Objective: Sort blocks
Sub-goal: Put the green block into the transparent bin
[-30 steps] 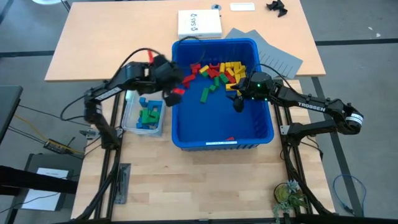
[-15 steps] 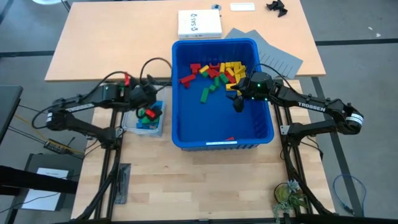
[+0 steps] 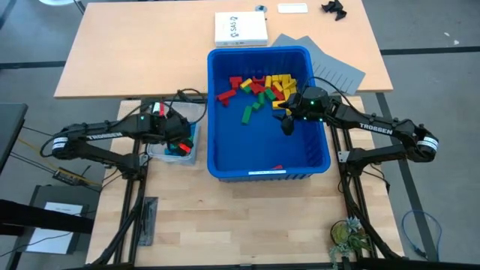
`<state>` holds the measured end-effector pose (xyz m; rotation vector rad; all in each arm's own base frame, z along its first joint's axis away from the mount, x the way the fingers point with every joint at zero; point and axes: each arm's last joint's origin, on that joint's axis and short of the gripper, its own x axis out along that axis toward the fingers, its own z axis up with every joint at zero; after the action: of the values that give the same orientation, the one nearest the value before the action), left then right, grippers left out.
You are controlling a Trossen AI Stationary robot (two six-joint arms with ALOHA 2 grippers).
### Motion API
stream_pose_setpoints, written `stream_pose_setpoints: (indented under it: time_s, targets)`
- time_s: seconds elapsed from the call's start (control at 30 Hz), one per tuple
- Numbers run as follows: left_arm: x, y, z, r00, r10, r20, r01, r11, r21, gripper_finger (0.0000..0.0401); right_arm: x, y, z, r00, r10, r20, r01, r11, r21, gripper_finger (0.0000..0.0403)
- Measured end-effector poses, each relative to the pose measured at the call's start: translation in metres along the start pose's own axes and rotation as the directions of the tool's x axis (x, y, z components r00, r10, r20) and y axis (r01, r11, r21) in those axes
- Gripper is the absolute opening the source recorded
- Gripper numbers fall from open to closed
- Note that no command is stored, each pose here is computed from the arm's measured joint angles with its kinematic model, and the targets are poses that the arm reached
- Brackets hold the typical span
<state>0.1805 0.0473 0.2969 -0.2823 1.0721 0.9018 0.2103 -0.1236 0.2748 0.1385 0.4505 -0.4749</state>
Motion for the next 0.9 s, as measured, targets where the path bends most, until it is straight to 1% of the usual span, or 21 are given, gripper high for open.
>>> stream_pose_setpoints:
  time_s: [0.07, 0.17, 0.27, 0.3, 0.37, 0.4, 0.53, 0.63, 0.67, 0.73, 0.77, 0.9]
  targets:
    - [0.001, 0.002, 0.001, 1.000, -0.001, -0.006, 0.001, 1.000, -0.022, 0.0154, 0.000, 0.000, 0.000, 1.000, 0.001, -0.001, -0.001, 1.000, -0.001, 0.0254]
    - [-0.005, 0.006, 0.008, 0.999, -0.040, -0.007, 0.040, 0.999, -0.026, 0.0203, 0.000, 0.000, 0.000, 1.000, 0.003, -0.004, -0.003, 1.000, -0.001, 0.0254]
    - [-0.017, 0.009, 0.022, 0.995, -0.092, 0.045, 0.094, 0.994, -0.049, 0.0236, 0.000, 0.000, 0.000, 1.000, 0.003, -0.004, -0.003, 1.000, -0.001, 0.0254]
    - [-0.023, 0.009, 0.028, 0.990, -0.111, 0.081, 0.116, 0.991, -0.065, 0.0243, 0.000, 0.000, 0.000, 1.000, 0.003, 0.000, -0.003, 1.000, -0.002, 0.0254]
    - [-0.037, 0.009, 0.041, 0.972, -0.155, 0.178, 0.171, 0.982, -0.084, 0.0250, 0.000, 0.000, 0.001, 1.000, 0.003, 0.013, -0.003, 1.000, -0.003, 0.0254]
    - [-0.044, 0.009, 0.049, 0.955, -0.180, 0.236, 0.205, 0.975, -0.083, 0.0252, 0.000, 0.000, 0.002, 1.000, 0.003, 0.021, -0.003, 1.000, -0.003, 0.0254]
    - [-0.064, 0.004, 0.079, 0.853, -0.245, 0.460, 0.307, 0.950, -0.064, 0.0253, 0.000, 0.000, 0.004, 0.999, 0.003, 0.039, -0.003, 1.000, -0.005, 0.0254]
    - [-0.068, -0.008, 0.104, 0.781, -0.268, 0.565, 0.322, 0.947, 0.004, 0.0254, 0.000, 0.000, 0.004, 0.999, 0.003, 0.042, -0.003, 1.000, -0.005, 0.0254]
    - [-0.066, -0.014, 0.113, 0.766, -0.273, 0.582, 0.309, 0.950, 0.040, 0.0254, 0.000, 0.000, 0.004, 0.999, 0.003, 0.041, -0.003, 1.000, -0.005, 0.0254]
    - [-0.061, -0.025, 0.132, 0.743, -0.283, 0.606, 0.285, 0.954, 0.096, 0.0254, 0.000, 0.000, 0.004, 0.999, 0.003, 0.041, -0.003, 1.000, -0.005, 0.0254]
    - [-0.057, -0.031, 0.143, 0.740, -0.288, 0.608, 0.275, 0.954, 0.118, 0.0254, 0.000, 0.000, 0.004, 0.999, 0.003, 0.041, -0.003, 1.000, -0.006, 0.0254]
    - [-0.040, -0.045, 0.185, 0.753, -0.289, 0.591, 0.235, 0.957, 0.168, 0.0257, 0.000, 0.000, 0.004, 0.999, 0.004, 0.039, -0.004, 1.000, -0.006, 0.0254]
